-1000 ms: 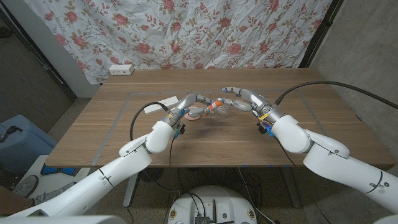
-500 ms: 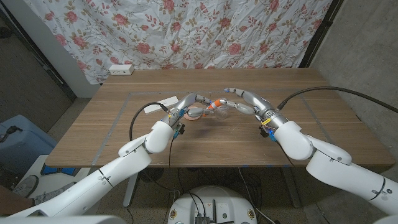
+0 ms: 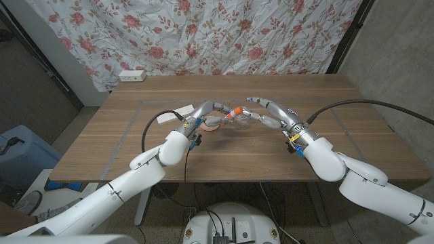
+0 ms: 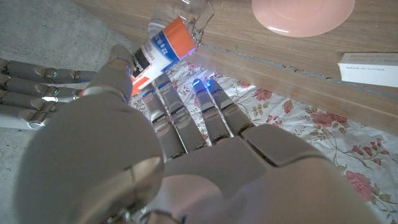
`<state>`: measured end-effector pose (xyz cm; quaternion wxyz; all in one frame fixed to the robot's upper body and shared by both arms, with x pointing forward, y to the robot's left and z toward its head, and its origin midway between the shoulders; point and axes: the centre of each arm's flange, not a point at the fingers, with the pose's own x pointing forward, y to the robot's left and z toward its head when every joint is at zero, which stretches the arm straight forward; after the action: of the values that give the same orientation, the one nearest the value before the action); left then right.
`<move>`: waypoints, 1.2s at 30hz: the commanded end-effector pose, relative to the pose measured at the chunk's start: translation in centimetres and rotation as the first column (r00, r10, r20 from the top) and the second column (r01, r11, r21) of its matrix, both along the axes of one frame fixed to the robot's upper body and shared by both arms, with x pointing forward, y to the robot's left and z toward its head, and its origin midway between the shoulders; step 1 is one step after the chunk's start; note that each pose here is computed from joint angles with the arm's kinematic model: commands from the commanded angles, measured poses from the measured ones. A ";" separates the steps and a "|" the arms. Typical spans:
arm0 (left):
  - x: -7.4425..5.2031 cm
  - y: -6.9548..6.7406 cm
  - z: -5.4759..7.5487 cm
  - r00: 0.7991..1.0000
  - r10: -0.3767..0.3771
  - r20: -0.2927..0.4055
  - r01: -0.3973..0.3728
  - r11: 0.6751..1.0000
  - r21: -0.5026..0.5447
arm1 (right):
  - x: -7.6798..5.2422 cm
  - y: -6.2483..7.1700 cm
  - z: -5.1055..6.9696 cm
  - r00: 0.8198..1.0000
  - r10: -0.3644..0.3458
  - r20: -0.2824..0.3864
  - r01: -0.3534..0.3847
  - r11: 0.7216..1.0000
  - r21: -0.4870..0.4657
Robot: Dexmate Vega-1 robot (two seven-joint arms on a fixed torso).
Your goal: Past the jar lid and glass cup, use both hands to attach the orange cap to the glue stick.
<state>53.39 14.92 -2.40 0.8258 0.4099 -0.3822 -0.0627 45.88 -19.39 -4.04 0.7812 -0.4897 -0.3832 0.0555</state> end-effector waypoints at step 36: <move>0.3 -0.3 0.4 1.000 0.001 -0.002 -0.001 1.000 0.011 | -0.2 1.3 -1.3 0.994 0.099 0.043 -0.095 0.993 -0.072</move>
<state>53.52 14.78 -2.02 0.8235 0.4138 -0.3827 -0.0639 45.44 -18.75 -5.10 0.7566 -0.4904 -0.4251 0.0795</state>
